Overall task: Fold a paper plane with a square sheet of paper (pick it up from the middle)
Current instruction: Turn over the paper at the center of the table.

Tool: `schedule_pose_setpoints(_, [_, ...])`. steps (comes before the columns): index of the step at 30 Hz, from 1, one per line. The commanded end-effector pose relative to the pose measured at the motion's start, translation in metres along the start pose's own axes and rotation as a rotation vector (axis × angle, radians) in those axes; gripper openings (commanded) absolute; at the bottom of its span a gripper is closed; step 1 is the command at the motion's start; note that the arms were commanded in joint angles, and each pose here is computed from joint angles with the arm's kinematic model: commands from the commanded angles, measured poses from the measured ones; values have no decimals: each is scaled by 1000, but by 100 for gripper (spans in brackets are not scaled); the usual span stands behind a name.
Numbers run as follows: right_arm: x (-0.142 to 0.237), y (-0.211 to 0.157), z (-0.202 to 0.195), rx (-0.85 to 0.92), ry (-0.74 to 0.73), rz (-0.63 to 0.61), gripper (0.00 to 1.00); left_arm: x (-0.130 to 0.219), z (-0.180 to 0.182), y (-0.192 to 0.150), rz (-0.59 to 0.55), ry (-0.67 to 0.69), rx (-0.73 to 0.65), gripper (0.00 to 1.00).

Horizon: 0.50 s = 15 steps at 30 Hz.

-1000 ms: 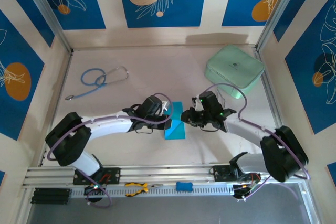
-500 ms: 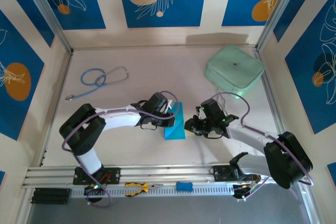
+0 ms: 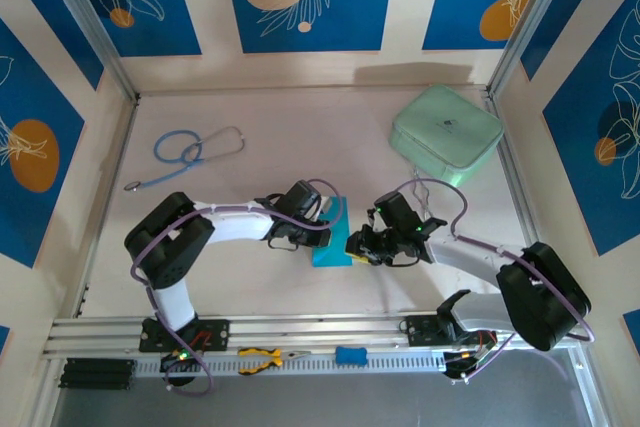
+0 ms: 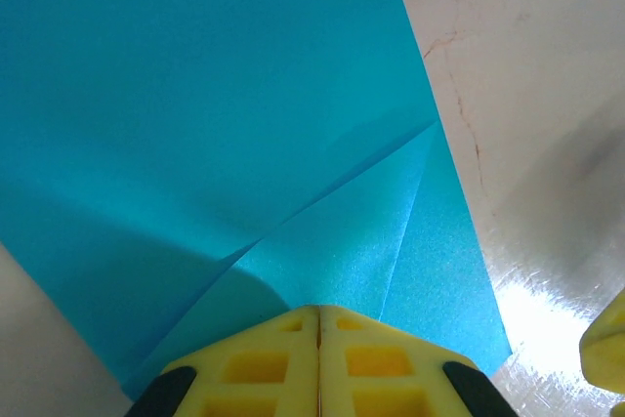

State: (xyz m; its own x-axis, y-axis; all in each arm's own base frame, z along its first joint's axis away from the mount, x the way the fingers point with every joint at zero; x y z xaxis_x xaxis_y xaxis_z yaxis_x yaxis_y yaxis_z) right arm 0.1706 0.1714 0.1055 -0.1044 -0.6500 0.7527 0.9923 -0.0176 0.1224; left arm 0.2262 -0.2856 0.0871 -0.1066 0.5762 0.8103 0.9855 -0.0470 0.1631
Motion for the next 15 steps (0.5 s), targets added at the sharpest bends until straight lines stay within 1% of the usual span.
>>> schedule_pose_setpoints(1, [-1,-1,6,-20,3,33,33,-7,12,-5,36,14,6,9])
schedule_pose_setpoints(9, [-12,-1,5,-20,-15,63,33,-12,17,-9,41,0,31,9])
schedule_pose_setpoints(15, [-19,1,0,-22,-73,54,34,-12,17,-10,41,-2,33,9])
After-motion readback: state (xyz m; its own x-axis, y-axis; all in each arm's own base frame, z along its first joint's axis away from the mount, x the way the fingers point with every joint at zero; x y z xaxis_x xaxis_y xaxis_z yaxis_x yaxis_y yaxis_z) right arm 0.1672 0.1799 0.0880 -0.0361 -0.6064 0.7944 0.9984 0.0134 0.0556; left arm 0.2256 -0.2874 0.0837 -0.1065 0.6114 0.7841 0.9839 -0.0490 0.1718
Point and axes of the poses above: each hand's point on the last joint's axis, 136 mm out from that joint toward the fingers, its own x axis back along the fingers, its own z axis along the line the jaws close on, y = z × x, the point moved 8 cm from there along x, back along the fingers, and after that the axes turned 14 degrees about x, right-handed, at the moved point
